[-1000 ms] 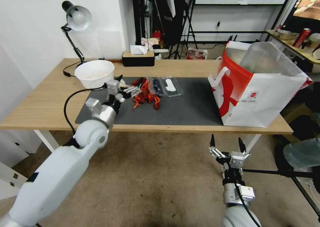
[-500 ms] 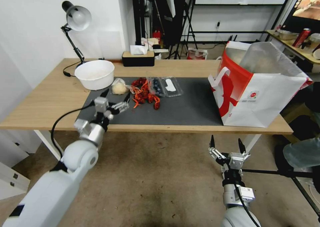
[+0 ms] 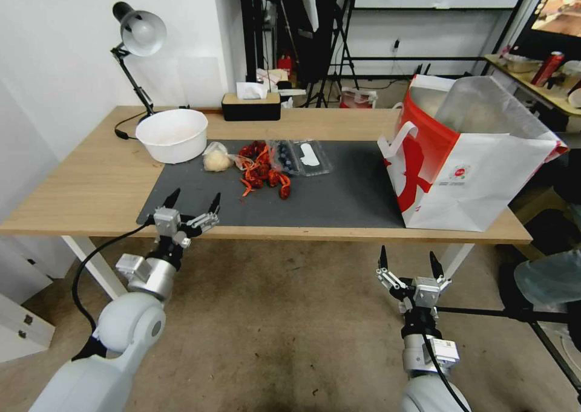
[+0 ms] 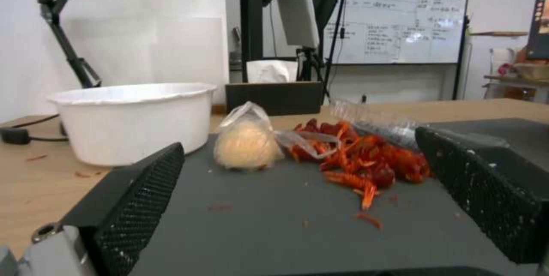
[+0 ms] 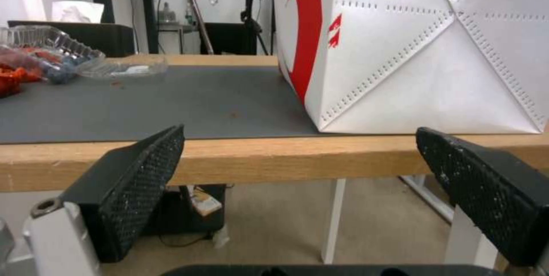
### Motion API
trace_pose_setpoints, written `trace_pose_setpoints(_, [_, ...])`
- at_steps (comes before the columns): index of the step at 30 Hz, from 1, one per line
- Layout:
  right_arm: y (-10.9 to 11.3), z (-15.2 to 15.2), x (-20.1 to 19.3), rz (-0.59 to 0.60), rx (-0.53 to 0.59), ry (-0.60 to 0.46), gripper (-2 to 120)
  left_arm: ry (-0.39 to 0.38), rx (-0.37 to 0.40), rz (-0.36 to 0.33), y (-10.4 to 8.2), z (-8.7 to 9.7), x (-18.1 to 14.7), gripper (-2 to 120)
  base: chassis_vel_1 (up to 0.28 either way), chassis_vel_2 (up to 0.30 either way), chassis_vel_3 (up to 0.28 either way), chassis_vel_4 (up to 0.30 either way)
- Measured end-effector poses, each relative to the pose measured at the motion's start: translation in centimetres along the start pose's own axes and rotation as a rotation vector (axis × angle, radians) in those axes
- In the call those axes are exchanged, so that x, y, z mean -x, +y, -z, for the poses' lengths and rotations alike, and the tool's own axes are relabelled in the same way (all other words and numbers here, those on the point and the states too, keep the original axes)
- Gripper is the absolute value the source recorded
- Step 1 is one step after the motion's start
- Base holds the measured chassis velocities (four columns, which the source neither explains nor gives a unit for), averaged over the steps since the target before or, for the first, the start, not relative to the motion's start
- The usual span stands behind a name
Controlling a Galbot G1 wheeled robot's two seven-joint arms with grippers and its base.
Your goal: Pick up the trash from the table and place it into the takeout bag.
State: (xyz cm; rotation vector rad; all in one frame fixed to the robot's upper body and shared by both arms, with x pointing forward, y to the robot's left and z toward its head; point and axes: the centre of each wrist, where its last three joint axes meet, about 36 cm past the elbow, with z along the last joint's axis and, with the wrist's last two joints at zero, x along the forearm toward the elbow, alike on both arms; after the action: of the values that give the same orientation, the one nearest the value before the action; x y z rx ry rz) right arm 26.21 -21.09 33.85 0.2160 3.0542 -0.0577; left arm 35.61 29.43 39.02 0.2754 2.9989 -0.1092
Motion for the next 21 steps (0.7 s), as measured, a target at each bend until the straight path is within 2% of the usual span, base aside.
trace_pose_setpoints(13, [0.0, -0.1, -0.1, 0.018, 0.007, -0.004, 100, 0.036, 0.030, 0.044, -0.3, -3.0, -5.0, 100, 0.000, 0.000, 0.000, 0.000])
trace_pose_setpoints(21, [-0.1, 0.0, 0.0, 0.023, 0.011, -0.009, 100, 0.050, 0.038, 0.045, -0.4, -3.6, -6.1, 100, 0.000, 0.000, 0.000, 0.000])
